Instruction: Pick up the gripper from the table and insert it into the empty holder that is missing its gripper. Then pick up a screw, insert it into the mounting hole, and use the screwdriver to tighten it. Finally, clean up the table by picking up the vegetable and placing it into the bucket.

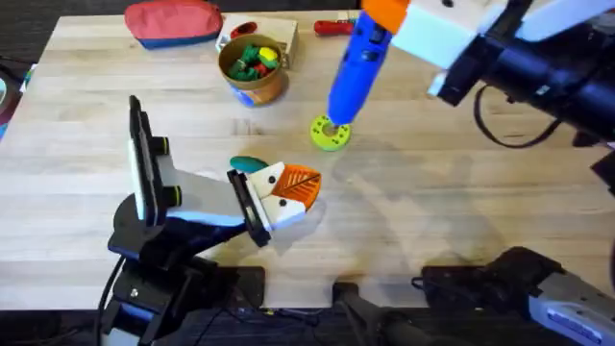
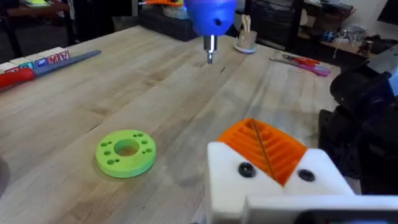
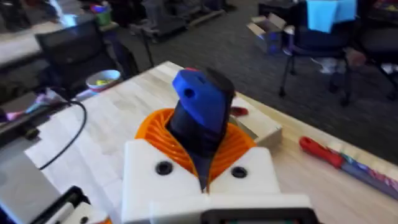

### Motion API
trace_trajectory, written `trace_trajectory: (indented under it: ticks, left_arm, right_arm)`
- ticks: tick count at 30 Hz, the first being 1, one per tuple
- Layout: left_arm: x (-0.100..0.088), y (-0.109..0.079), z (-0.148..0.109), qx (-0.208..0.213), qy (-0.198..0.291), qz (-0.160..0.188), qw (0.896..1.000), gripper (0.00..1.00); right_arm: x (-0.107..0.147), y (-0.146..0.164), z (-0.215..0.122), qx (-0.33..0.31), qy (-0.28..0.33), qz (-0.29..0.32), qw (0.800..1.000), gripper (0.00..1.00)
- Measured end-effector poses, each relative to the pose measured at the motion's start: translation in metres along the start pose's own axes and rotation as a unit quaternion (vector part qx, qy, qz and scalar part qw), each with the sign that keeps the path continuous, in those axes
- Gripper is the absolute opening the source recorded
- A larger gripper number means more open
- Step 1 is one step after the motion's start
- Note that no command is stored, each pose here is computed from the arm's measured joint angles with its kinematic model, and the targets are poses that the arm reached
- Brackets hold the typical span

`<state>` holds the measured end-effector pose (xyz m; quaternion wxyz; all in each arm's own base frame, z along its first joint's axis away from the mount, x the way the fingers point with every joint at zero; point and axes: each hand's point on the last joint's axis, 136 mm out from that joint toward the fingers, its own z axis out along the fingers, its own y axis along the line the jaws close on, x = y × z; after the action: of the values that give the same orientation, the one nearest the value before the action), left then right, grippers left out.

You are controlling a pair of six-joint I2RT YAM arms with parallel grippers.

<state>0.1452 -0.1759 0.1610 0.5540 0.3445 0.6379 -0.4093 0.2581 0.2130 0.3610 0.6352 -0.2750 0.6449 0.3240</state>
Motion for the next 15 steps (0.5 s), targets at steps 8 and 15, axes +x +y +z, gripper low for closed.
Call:
trace_trajectory:
  ticks: [8,15]
  left_arm:
    - [0.000,0.000,0.000,0.000,0.000,0.000,1.000,0.005]
    - [0.000,0.000,0.000,0.000,0.000,0.000,1.000,0.005]
  right_arm:
    - [-0.007,0.063,0.020,-0.104,-0.028,-0.007,0.994,0.006]
    - [0.001,0.096,0.035,-0.155,-0.030,-0.005,0.987,0.006]
